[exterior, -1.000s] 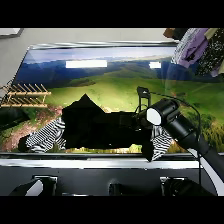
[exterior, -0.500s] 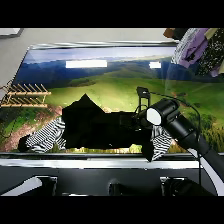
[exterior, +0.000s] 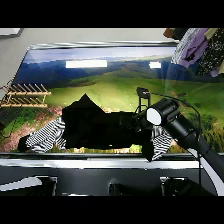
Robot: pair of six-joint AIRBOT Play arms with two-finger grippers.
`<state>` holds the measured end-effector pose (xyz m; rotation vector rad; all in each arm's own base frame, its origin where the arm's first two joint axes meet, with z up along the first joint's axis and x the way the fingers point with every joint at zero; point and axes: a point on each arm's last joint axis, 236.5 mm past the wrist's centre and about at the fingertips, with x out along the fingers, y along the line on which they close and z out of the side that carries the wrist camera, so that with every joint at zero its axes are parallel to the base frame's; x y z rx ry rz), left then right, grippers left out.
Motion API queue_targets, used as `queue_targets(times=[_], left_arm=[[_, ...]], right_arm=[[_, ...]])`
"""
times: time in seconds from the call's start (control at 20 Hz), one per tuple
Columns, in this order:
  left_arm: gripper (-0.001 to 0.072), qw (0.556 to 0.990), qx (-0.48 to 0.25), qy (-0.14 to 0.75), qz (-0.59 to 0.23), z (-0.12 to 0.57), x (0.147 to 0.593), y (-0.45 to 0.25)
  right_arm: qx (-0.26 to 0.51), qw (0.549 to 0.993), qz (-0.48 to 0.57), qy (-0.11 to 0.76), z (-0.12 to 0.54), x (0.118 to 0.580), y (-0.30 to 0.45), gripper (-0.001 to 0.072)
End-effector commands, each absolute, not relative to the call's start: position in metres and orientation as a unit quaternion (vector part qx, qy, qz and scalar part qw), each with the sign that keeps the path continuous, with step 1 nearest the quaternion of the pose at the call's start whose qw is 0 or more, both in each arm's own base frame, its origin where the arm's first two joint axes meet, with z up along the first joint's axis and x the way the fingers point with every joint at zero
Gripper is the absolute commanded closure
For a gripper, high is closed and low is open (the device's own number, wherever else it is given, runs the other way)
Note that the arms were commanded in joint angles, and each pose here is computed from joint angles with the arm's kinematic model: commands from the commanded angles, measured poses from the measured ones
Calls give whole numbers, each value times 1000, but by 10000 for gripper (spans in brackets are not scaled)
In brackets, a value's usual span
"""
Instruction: Fold the clothes and pants, and hang the long-sleeved shirts on hangers.
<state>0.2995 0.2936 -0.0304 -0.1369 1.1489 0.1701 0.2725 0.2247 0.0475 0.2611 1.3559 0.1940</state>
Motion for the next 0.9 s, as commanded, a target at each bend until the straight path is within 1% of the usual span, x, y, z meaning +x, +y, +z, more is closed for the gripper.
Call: queue_targets(times=[0.0,0.55,0.85], left_arm=[[108,835,-52,542,82,-43,303,303],[113,809,-88,580,38,-97,306,283],[114,799,-100,592,23,-108,302,273]], right_arm=[[117,768,88,623,47,273,223,677],[113,773,79,619,47,276,219,677],[111,773,78,619,46,276,218,677]])
